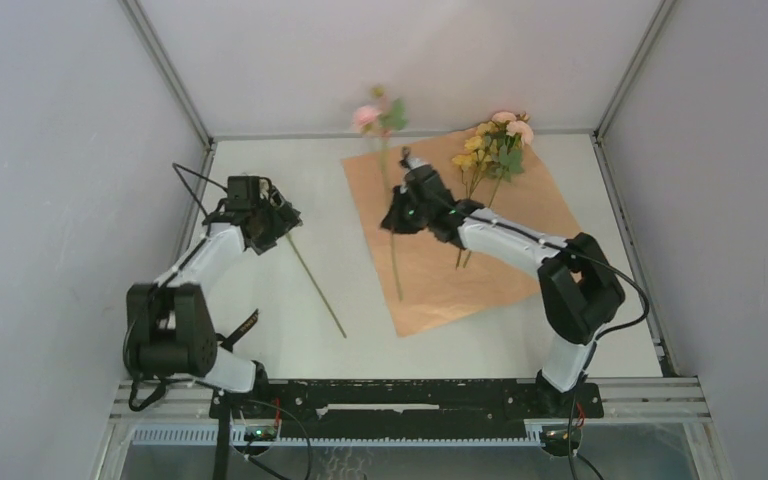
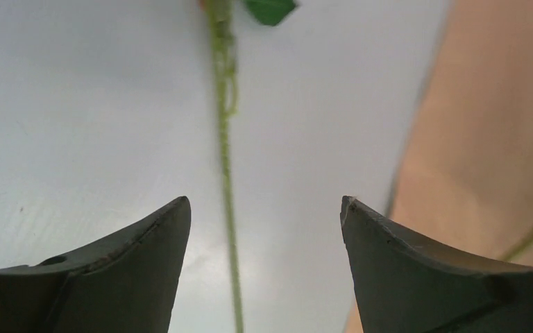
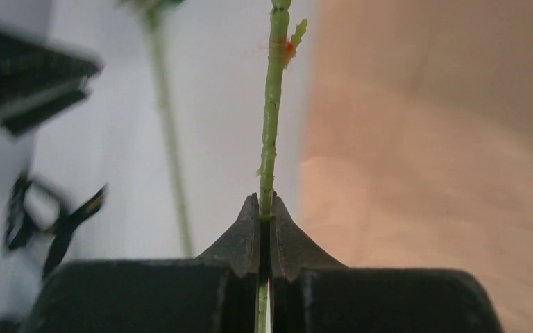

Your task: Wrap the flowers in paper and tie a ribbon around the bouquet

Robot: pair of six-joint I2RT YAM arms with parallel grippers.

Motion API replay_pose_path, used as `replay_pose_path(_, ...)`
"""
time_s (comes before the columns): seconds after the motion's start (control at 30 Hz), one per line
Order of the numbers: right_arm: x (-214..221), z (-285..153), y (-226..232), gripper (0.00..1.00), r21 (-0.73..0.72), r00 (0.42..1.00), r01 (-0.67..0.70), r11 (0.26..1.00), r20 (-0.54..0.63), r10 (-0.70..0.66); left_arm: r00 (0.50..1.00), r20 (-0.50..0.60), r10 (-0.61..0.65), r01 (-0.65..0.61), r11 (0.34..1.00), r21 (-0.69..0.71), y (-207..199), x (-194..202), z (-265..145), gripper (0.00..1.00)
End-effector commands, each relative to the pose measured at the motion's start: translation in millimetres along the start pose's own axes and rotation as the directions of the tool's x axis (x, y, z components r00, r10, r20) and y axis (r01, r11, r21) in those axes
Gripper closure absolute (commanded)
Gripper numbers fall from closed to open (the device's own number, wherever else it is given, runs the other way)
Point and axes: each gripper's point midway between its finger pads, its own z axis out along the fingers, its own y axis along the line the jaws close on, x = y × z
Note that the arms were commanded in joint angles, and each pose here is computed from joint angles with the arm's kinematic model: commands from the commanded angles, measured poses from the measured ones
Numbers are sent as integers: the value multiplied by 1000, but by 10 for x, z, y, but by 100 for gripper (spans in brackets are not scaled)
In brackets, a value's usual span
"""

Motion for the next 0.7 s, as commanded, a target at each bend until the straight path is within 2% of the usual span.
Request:
replay_pose_path(0.0, -454, -397, -1151, 100, 404, 993, -23, 914, 117, -26, 1000, -21, 5, -9, 984, -178, 340, 2, 410, 16)
replay_pose_path(0.07, -536, -459, -1479, 100, 470, 991, -54, 881, 132, -10, 999, -38, 6, -14, 975, -223, 404, 1, 575, 17)
replay_pose_path(0.1, -571, -476, -1619, 96, 493, 991, -64, 867, 134, -3, 999, -43, 7, -17, 970, -241, 428, -8, 644, 18)
replay_pose_path(0.13, -582, -499, -1754, 83, 518, 992, -72, 852, 124, 8, 999, -52, 7, -20, 966, -258, 458, 1, 709, 18)
replay_pose_path(0.17, -590, -511, -1863, 62, 540, 994, -71, 839, 107, 16, 999, -53, 9, -23, 962, -271, 469, -13, 767, 19)
replay_pose_path(0.2, -581, -540, -1972, 50, 565, 996, -72, 822, 85, 29, 998, -59, 10, -26, 960, -280, 482, -4, 819, 23)
replay_pose_path(0.23, -574, -571, -2057, 41, 590, 997, -73, 804, 62, 45, 998, -69, 10, -29, 959, -283, 486, 4, 866, 28)
replay_pose_path(0.37, -550, -694, -2162, 34, 643, 999, -43, 765, 29, 32, 997, -71, 20, -39, 963, -267, 356, -56, 971, 32)
replay_pose_path(0.67, -382, -947, -1691, 31, 586, 999, 16, 810, 31, -42, 986, -164, 40, -85, 955, -282, 322, 66, 992, 44)
